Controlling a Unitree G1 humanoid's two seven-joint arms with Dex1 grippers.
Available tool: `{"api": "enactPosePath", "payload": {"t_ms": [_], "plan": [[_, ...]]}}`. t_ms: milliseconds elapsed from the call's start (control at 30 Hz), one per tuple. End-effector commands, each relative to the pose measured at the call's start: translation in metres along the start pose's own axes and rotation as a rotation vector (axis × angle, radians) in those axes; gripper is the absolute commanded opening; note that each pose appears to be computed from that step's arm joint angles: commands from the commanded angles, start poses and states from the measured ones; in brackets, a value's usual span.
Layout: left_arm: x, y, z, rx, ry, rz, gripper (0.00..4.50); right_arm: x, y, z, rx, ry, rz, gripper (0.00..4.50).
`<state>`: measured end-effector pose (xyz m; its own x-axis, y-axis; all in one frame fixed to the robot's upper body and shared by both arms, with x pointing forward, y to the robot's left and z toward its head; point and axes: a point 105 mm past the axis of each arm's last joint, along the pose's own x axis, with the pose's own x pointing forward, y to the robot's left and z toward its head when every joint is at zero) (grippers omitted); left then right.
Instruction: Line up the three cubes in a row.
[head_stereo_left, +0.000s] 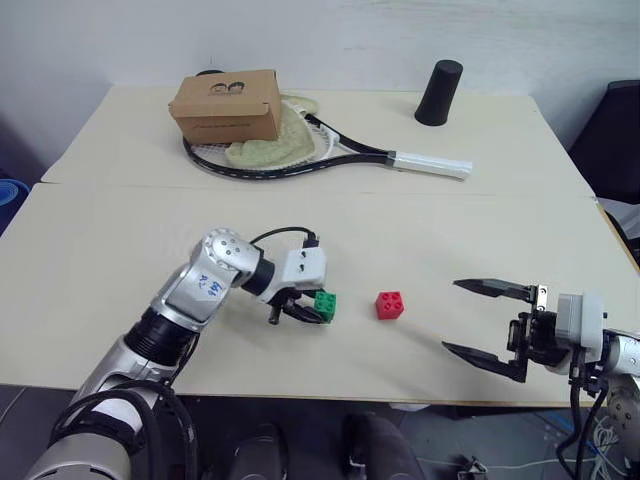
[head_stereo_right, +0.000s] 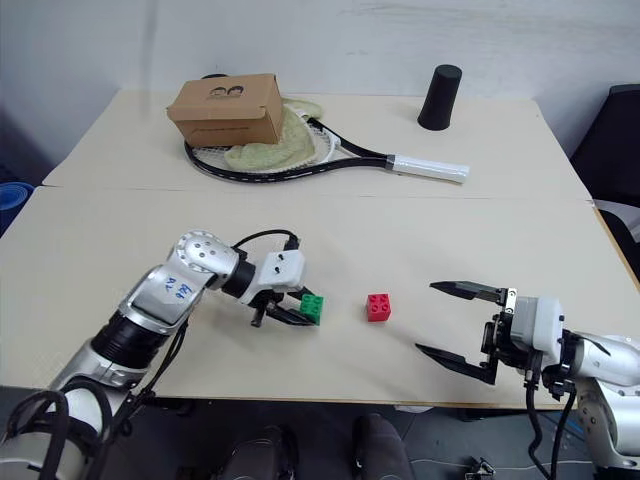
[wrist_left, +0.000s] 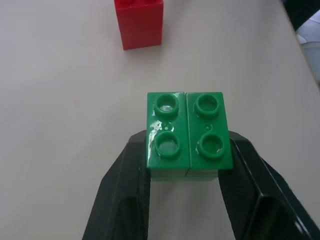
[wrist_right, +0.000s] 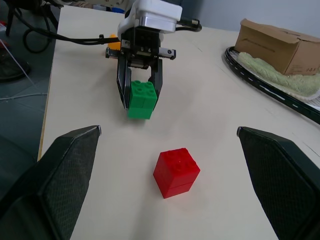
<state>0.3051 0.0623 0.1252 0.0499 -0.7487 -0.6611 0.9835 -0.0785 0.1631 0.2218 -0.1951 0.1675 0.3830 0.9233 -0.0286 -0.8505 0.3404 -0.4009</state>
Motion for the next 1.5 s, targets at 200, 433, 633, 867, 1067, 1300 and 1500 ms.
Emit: {"api": "enactPosePath", "payload": {"t_ms": [200, 433, 633, 867, 1067, 1300, 1500], "plan": [[0.015, 0.000, 0.006, -0.005, -0.001, 0.028, 1.49, 0.003, 0.000, 0.003, -0.011, -0.028, -0.010, 4.50], [0.022, 0.001, -0.002, -0.010, 0.023, 0.068, 1.49, 0.002, 0.003, 0.002, -0.008, -0.028, -0.019, 4.50], [0.021, 0.005, -0.002, -0.016, 0.015, 0.094, 2.21, -0.001, 0.004, -0.002, 0.002, -0.020, -0.015, 4.50], [-0.014, 0.012, 0.020, 0.053, -0.067, 0.181, 3.68, -0.002, 0.003, -0.004, 0.012, -0.023, -0.008, 4.50], [-0.079, -0.001, 0.019, 0.021, -0.132, 0.212, 3.68, 0.002, -0.002, -0.006, 0.018, -0.038, 0.032, 4.50], [-0.165, -0.029, -0.045, -0.085, -0.198, 0.382, 3.68, 0.014, -0.007, -0.007, 0.022, -0.083, 0.091, 4.50], [-0.247, -0.073, -0.125, -0.331, -0.220, 0.776, 4.48, 0.032, -0.003, -0.002, 0.049, -0.164, 0.131, 4.50]]}}
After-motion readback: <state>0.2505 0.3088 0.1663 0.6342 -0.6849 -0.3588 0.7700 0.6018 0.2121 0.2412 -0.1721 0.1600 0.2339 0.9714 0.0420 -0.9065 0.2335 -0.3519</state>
